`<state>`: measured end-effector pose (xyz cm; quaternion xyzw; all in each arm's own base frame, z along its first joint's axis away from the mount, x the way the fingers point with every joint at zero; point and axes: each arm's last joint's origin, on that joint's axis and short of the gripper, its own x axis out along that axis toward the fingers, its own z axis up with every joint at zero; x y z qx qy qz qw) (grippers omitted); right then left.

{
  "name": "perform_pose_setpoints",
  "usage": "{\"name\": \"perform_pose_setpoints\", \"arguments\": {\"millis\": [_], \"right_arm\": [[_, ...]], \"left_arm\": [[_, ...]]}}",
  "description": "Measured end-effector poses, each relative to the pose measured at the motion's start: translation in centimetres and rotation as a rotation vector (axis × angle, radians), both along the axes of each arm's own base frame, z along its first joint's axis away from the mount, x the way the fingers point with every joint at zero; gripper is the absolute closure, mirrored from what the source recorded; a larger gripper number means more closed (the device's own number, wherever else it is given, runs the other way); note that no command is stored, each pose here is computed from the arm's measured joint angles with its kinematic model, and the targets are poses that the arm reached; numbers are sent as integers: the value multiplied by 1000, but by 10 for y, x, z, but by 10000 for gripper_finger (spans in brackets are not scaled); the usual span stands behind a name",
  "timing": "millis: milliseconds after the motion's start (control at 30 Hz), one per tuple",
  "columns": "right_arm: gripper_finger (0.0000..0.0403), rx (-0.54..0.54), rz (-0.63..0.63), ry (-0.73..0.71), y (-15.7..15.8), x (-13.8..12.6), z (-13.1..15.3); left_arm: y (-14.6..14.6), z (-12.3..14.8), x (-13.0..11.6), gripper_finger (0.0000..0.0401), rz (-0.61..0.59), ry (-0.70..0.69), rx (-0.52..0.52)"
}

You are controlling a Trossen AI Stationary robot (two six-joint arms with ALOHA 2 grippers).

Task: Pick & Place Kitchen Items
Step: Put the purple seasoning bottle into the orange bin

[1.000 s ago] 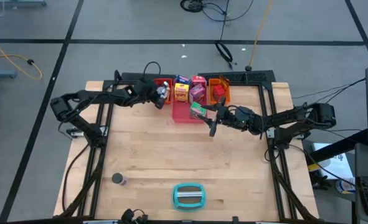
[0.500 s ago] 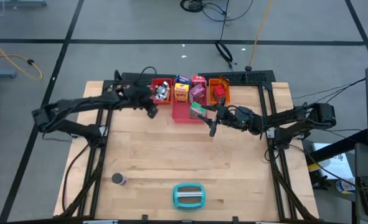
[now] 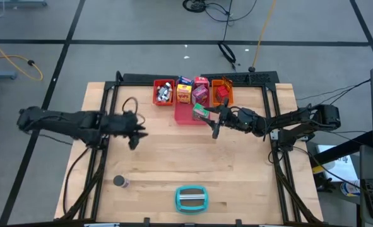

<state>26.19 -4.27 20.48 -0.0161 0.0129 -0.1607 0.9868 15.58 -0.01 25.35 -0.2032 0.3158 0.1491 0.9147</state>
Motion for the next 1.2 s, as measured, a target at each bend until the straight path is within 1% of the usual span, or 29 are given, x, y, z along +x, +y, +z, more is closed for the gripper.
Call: {"name": "perform_pose_setpoints", "arguments": {"millis": [67,167,267,400,500,567,700,1000,1200], "right_arm": [[192,-6,0,2,0,0,0],[192,-6,0,2,0,0,0],[192,-7,0,2,0,0,0],[192,-6,0,2,0,0,0],[192,-6,0,2,0,0,0],[192,-6,0,2,0,0,0],[192,-6,0,1,0,0,0],[192,-5,0,1,0,0,0],[192,12,-1,-5,0,0,0]], "left_arm": [[-13,-3,-6,235,-24,-42,-34],[-32,-11,-13,235,-68,-65,-79],[-52,-15,-15,235,-150,-80,-96],[-79,-19,-18,235,-302,-81,-38],[-95,-22,-21,235,-372,-84,-3],[-104,-24,-23,235,-376,-88,-6],[-118,-29,-29,235,-369,-77,-46],[-145,-39,-49,236,-329,-63,-166],[-154,-41,-61,236,-298,-64,-257]]}}
